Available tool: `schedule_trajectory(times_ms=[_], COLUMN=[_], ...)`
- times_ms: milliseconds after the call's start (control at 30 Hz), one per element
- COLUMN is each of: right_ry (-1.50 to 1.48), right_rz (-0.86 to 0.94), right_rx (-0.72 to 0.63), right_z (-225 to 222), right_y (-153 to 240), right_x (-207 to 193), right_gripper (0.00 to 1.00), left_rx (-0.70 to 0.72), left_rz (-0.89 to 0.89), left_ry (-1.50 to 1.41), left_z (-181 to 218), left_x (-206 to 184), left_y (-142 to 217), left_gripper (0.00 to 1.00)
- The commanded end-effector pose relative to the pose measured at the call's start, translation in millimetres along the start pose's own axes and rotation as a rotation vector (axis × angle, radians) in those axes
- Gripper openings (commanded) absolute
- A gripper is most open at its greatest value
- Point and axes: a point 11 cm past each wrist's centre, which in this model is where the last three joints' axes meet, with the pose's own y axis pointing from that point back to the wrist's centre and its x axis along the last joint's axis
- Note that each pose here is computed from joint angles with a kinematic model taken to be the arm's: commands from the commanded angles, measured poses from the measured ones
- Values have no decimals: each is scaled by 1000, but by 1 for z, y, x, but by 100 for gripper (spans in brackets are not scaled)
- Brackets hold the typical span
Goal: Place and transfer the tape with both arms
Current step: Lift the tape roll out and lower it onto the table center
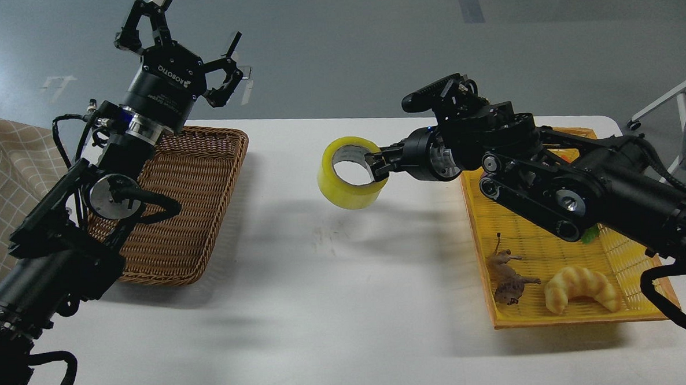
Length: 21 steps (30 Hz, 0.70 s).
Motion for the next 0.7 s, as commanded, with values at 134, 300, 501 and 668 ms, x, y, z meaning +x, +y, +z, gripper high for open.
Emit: schedule_trajectory(times_ms=[134, 300, 501, 668], right_ry=[35, 32, 61, 47], right_rz=[-92, -110, -136, -142], right_rx=[-18, -18, -26, -60], right_z=[-14, -15, -16, -4], right_y=[-28, -32, -35, -35], right_x=[-27, -35, -43, -45], right_gripper=[0, 0, 0, 0], left_rx=[0, -2, -3, -5], left_rz=[1, -1, 0, -2], left_ry=[-3, -3, -1, 1], left_z=[1, 2, 1, 1], left_x=[1, 0, 0, -1], left_y=[0, 0, 0, -1], left_gripper=[98, 98, 98, 98])
